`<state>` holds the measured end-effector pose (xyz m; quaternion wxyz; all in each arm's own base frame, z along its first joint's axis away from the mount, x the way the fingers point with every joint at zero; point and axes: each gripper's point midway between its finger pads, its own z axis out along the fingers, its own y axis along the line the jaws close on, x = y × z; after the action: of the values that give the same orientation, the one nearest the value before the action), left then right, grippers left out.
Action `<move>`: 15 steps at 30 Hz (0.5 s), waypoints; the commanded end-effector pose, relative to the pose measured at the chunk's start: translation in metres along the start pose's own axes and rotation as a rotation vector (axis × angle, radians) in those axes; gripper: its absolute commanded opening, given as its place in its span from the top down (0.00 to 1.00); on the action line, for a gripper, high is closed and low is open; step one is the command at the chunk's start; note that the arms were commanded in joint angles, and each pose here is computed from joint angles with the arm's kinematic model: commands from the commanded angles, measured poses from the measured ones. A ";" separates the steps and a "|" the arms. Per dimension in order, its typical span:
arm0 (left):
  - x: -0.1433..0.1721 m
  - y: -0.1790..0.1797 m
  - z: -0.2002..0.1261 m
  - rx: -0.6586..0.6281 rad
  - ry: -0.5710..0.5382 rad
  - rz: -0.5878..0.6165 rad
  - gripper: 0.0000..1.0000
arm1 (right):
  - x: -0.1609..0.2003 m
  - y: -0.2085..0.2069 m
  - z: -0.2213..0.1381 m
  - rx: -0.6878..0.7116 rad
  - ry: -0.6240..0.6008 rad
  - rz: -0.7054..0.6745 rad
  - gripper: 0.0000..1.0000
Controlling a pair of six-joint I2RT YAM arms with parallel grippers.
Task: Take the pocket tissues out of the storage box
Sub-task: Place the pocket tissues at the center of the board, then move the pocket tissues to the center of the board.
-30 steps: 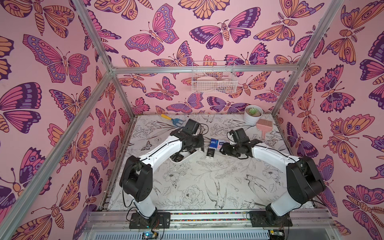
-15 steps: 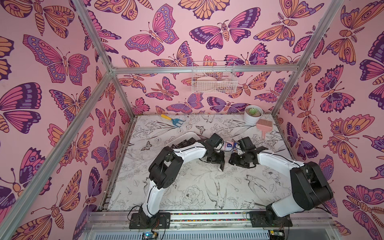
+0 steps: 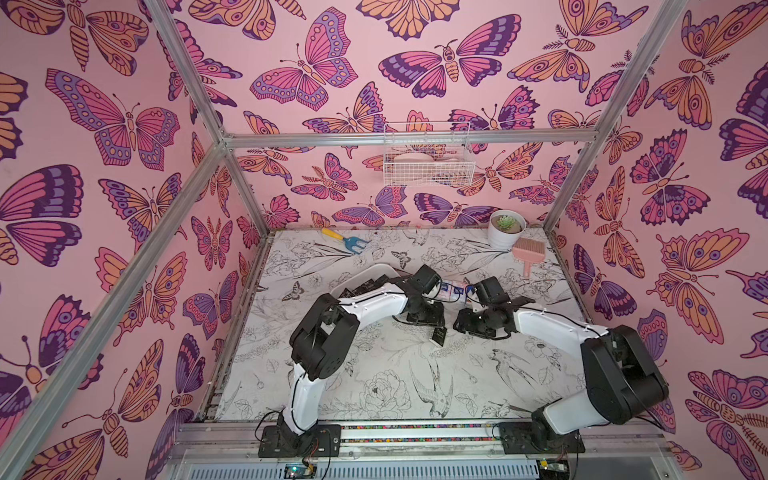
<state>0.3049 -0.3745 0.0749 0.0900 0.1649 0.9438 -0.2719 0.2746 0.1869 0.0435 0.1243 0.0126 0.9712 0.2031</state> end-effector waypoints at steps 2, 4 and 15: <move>-0.016 0.001 -0.042 -0.031 -0.064 0.033 0.54 | -0.003 0.025 0.001 -0.107 -0.049 0.029 0.41; -0.019 0.007 -0.054 -0.048 -0.087 0.030 0.54 | -0.005 0.032 0.003 -0.142 -0.067 0.047 0.41; -0.034 0.061 -0.120 -0.151 -0.233 -0.069 0.54 | 0.003 0.052 0.031 -0.173 -0.030 0.085 0.42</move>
<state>0.3516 -0.2902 0.1560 0.2002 0.0996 0.9436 -0.2442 0.2752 0.2388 0.0416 0.1402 0.0334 0.9477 0.2848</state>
